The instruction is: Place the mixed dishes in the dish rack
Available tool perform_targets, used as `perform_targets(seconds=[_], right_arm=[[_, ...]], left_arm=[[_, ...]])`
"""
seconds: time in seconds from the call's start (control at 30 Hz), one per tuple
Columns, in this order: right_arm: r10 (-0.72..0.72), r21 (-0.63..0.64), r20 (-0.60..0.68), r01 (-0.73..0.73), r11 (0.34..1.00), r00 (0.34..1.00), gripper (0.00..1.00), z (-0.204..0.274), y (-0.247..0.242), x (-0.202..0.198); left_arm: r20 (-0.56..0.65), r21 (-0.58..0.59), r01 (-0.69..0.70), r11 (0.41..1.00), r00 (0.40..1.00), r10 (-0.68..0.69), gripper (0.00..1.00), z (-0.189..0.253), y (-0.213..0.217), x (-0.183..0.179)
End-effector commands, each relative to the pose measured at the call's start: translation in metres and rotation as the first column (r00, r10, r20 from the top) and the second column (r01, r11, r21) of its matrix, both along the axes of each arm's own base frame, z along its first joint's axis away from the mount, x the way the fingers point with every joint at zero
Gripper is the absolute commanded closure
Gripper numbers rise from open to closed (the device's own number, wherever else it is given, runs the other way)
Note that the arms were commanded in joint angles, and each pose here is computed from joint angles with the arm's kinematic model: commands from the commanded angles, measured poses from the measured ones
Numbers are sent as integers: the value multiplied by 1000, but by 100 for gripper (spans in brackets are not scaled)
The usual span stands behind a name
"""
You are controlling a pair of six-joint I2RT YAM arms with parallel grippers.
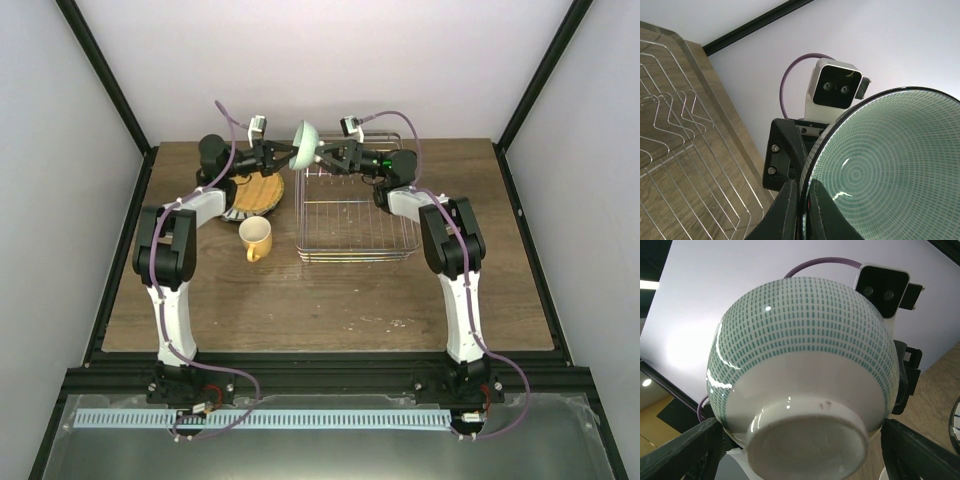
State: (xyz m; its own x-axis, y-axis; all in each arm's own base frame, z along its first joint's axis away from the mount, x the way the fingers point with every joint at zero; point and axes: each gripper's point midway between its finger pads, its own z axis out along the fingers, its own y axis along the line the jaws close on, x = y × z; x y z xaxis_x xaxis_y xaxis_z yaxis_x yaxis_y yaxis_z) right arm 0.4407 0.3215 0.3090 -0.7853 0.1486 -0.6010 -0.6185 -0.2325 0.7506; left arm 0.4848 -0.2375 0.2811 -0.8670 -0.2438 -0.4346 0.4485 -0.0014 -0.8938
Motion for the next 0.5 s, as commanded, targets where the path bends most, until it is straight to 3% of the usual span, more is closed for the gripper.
perform_targets(seconds=[0.0, 0.47], right_arm=[[-27, 23, 69, 25, 999, 997, 13, 15, -6, 5], [-56, 30, 53, 54, 998, 997, 17, 8, -18, 6]], left_arm=[[75, -8, 2, 1000, 997, -2, 100, 16, -1, -9], [82, -6, 5, 1000, 997, -5, 100, 21, -1, -8]])
